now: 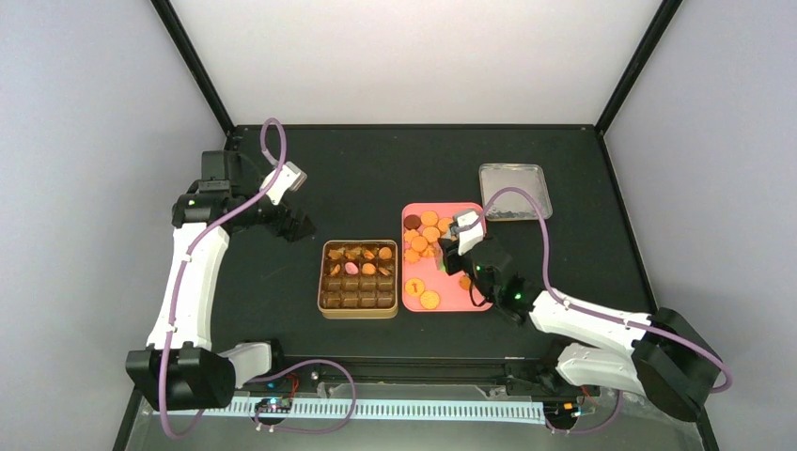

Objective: Pack the cookies
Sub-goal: Pick up the fake cookies from the plate, then place the fake cookies in the empty pocket of the box.

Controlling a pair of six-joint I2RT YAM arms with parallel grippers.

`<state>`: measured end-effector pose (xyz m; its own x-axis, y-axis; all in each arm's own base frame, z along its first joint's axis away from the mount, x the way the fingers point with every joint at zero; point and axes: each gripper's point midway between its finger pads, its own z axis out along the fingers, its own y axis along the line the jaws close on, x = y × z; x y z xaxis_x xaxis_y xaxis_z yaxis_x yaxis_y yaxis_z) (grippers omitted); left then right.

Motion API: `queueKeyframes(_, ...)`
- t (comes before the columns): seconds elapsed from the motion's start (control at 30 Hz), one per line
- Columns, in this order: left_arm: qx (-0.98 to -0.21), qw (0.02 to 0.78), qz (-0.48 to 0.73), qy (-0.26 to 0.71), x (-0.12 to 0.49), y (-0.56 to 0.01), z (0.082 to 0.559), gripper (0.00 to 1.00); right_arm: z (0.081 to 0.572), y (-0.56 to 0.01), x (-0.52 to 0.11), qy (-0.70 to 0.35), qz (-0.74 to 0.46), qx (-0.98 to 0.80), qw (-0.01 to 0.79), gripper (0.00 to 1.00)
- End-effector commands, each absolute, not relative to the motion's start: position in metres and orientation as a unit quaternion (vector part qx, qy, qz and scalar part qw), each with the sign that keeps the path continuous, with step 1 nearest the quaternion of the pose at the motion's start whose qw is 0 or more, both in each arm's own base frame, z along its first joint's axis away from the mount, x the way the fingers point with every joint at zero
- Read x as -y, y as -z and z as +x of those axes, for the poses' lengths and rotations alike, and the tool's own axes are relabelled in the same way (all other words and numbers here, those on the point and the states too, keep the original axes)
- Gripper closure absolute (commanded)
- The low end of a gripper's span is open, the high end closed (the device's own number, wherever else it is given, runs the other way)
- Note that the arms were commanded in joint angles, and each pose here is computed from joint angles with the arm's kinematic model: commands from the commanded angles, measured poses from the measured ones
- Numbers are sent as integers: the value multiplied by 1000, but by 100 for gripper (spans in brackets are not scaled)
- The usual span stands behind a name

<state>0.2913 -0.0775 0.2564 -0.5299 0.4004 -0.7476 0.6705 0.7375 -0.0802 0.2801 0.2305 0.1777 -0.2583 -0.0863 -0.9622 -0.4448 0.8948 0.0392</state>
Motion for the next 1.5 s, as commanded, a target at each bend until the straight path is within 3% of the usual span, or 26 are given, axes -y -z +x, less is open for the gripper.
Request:
queueKeyframes(0.0, -841, 398, 322, 176, 79, -281, 288, 1, 278, -181, -238, -169, -171, -769, 592, 66)
queueKeyframes(0.13, -840, 399, 323, 174, 78, -281, 288, 1, 277, -185, -240, -169, -173, -766, 596, 80)
queueKeyframes(0.3, -839, 400, 324, 174, 79, -282, 287, 1, 277, -197, -245, -165, -179, -758, 605, 88)
queueKeyframes(0.77, -856, 379, 311, 166, 72, -271, 292, 1, 223, -311, -311, -227, -243, -676, 658, 90)
queueKeyframes(1.07, -871, 360, 298, 154, 63, -258, 294, 1, 182, -321, -411, -292, -322, -643, 631, 90)
queueKeyframes(1.47, -879, 352, 286, 150, 56, -251, 294, 2, 183, -296, -492, -310, -367, -638, 602, 89)
